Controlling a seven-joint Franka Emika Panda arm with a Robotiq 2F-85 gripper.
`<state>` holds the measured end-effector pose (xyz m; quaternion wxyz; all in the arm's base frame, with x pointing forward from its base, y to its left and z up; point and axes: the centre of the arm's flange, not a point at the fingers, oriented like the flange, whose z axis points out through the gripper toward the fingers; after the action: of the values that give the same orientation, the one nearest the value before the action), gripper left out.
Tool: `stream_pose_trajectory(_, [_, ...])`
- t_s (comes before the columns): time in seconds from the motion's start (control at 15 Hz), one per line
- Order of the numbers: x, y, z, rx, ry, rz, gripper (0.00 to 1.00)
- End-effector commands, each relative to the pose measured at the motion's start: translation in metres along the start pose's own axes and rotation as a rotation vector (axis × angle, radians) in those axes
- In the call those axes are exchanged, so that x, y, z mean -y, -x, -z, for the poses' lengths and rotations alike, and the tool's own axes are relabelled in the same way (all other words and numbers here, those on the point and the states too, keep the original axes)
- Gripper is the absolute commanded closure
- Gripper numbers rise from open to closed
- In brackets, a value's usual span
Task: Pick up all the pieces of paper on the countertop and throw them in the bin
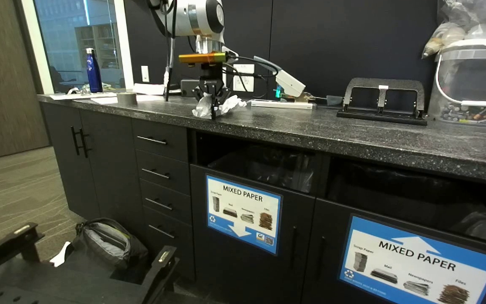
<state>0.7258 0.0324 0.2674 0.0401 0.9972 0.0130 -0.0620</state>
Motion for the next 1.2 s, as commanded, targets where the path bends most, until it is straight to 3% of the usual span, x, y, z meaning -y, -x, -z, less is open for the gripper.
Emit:
stream_pose_trajectory(0.0, [-0.012, 0.078, -0.02, 0.03, -0.015, 0.007, 0.91])
stream_pose_trajectory(0.2, [-0.024, 0.099, -0.023, 0.007, -0.029, 0.01, 0.9])
stream_pose_trajectory(0.6, [-0.057, 0.168, -0.067, 0.134, -0.112, 0.033, 0.92])
stream_pose_trajectory(0.73, [-0.073, 0.198, -0.083, 0.139, -0.119, 0.047, 0.91])
stream_pose_trajectory(0.87, [-0.085, 0.22, -0.109, 0.099, -0.101, 0.06, 0.9])
stream_pose_trajectory(1.13, [-0.09, 0.227, -0.171, 0.022, -0.119, 0.098, 0.91])
